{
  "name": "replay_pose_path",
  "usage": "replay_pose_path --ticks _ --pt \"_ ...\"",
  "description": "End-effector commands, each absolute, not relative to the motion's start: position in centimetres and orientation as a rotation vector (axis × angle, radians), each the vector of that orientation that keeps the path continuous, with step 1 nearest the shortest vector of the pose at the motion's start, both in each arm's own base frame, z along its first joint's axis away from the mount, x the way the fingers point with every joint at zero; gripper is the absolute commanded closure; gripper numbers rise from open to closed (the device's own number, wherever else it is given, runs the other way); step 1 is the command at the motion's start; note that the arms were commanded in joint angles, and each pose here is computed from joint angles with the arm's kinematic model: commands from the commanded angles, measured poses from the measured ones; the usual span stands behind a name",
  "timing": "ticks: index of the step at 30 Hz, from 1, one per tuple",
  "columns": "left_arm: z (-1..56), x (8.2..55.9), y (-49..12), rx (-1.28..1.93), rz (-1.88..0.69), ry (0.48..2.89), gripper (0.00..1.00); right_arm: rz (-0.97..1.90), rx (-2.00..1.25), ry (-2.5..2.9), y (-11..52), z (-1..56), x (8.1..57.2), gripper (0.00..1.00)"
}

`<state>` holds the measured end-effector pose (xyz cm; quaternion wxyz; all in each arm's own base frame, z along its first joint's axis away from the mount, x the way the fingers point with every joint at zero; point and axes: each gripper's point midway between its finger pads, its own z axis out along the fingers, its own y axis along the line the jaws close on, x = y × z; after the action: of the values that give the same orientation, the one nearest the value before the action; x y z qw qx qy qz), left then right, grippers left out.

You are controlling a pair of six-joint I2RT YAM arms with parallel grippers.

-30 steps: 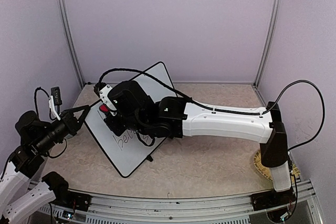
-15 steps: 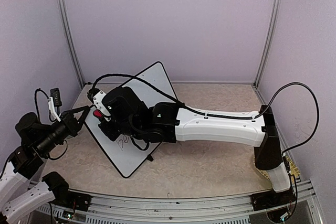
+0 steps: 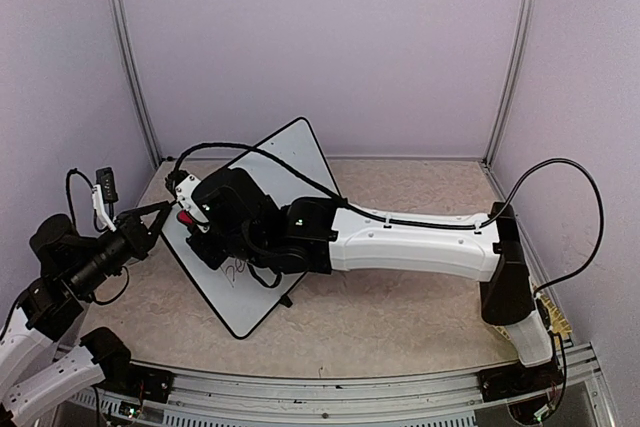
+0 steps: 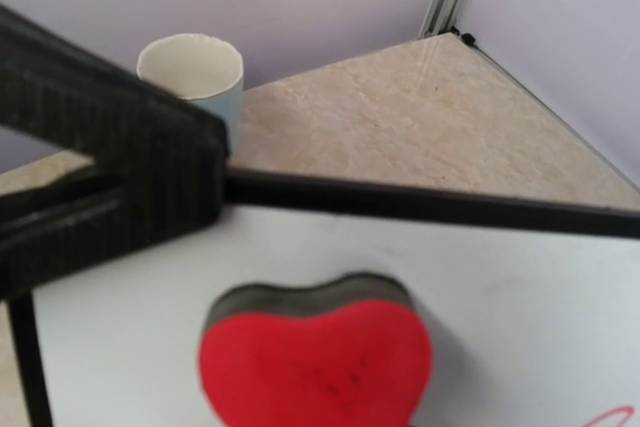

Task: Erase the whiteboard
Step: Erase the whiteboard at the center of the board.

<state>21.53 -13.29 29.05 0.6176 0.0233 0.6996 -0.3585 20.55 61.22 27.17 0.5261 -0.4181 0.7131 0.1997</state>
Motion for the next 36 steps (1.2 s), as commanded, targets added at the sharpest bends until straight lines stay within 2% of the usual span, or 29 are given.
replay_pose_path --ticks 1,26,36 --pt "28.1 22.2 -12.5 -0.008 -0.788 1.63 1.0 0.454 -1.019 1.717 61.7 25.9 20.3 0.84" --pt "28.1 22.0 -12.4 -0.008 -0.79 1.625 1.0 0.364 -1.091 1.871 59.1 18.5 19.6 0.87" --pt "28.2 21.8 -12.8 0.015 -0.804 1.622 1.0 0.387 -1.071 1.859 58.5 19.6 19.5 0.87"
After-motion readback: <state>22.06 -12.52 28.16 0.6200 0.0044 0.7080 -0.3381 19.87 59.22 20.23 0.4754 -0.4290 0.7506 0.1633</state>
